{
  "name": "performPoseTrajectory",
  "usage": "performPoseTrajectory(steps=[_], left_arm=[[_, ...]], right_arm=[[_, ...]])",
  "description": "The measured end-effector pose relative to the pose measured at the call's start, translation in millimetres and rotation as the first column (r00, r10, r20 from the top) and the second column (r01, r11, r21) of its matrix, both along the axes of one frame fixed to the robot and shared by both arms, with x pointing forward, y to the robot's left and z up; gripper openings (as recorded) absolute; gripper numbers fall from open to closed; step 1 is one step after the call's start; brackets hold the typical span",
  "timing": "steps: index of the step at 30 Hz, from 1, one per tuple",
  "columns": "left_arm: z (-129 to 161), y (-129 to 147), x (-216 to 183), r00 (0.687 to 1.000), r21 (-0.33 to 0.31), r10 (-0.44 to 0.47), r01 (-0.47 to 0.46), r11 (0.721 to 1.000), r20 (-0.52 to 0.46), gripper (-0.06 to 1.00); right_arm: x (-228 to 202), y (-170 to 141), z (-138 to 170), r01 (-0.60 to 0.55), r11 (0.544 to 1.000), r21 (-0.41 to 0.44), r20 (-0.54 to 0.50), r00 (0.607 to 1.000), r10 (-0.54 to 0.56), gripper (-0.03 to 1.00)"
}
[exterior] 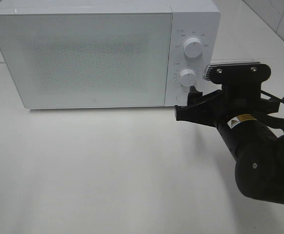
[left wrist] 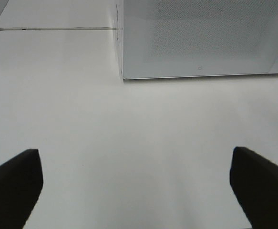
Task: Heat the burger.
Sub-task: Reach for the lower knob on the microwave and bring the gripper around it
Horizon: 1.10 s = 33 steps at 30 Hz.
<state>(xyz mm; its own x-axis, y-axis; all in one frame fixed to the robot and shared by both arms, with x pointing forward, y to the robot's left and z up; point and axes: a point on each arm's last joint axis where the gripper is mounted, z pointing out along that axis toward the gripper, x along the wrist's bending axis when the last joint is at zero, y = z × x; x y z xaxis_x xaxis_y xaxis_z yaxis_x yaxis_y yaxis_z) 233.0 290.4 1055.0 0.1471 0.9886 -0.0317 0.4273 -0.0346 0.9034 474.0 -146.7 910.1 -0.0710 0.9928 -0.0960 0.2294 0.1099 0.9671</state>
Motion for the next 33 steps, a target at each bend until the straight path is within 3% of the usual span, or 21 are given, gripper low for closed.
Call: performPoseTrajectory(steps=[17, 33], left_arm=[[0.0, 0.0, 0.0, 1.0, 0.0, 0.0, 0.0, 1.0, 0.0, 0.99], [0.0, 0.0, 0.0, 1.0, 0.0, 0.0, 0.0, 1.0, 0.0, 0.99]], right_arm=[[51.0, 17.0, -1.4, 0.002, 0.999, 0.036, 0.071, 0.997, -0.004, 0.71], [79.1, 20.0, -24.3, 0.021, 0.998, 0.058, 0.025, 0.999, -0.023, 0.71]])
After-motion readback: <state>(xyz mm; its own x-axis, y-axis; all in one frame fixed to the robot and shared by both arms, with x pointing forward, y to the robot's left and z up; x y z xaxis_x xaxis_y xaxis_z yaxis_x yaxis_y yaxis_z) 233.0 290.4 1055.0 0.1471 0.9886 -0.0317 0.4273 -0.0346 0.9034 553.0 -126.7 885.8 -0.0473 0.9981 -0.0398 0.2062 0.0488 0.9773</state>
